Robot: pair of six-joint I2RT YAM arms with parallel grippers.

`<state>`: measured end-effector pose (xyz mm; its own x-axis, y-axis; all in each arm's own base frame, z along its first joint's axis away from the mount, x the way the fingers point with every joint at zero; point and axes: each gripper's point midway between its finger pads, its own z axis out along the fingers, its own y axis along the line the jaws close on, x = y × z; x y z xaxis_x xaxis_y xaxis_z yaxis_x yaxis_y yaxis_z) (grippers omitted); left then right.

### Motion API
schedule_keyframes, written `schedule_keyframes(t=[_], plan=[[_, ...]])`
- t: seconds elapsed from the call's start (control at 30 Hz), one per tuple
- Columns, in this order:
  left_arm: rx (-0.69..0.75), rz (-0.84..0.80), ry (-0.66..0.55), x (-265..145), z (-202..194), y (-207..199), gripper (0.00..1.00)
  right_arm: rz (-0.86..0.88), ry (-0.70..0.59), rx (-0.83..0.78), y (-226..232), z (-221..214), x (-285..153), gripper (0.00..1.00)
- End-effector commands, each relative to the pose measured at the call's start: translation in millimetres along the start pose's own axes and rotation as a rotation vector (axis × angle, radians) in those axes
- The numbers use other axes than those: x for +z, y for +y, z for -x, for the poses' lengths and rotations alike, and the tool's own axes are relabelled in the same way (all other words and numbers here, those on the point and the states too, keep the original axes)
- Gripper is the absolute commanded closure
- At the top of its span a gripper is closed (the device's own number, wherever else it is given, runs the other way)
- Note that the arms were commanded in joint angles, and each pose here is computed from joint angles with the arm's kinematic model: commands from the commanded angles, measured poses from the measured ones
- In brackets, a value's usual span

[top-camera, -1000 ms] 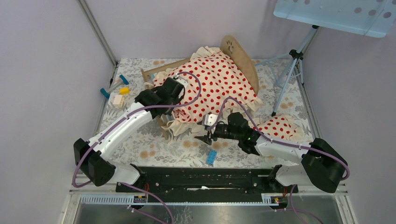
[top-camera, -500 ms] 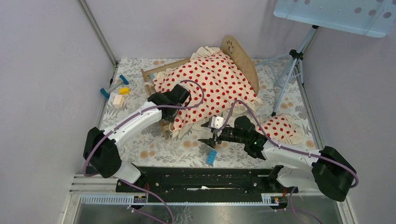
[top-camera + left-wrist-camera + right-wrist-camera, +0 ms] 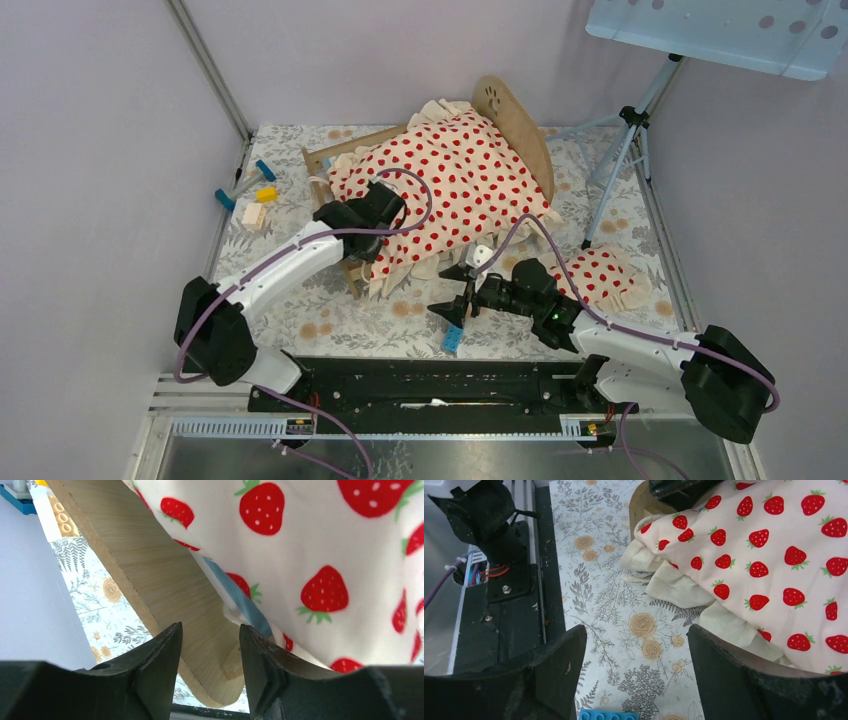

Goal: Set up the pet bed
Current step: Cross the ropes on the bed frame, then adjust the mattress on the bed frame.

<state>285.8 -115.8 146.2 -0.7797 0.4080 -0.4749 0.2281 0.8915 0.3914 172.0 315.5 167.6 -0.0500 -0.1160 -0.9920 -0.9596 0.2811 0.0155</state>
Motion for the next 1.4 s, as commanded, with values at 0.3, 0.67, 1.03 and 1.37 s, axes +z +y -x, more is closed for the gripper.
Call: schedule_keyframes(t=[0.3,0.67,1.03,1.37], plan=[[-0.342,-0.356,-0.369,-107.7,45.5,3.7,0.34,-0.478,-0.017,0.396,-60.4,2.5,-2.5,0.19],[-0.743,-0.283,-0.342,-39.6,75.1,66.6,0.17,-0.662,0.104,0.497,-76.8,-1.6,-20.6,0.18],[-0.853,-0.335,-0.391,11.9,152.1,91.5,0.19,-0.868,0.161,0.456,-184.7,65.4,-42.7,0.11],[-0.878,-0.308,-0.298,63.7,167.5,88.3,0.21,-0.852,0.237,0.492,-316.6,80.6,-15.3,0.00]])
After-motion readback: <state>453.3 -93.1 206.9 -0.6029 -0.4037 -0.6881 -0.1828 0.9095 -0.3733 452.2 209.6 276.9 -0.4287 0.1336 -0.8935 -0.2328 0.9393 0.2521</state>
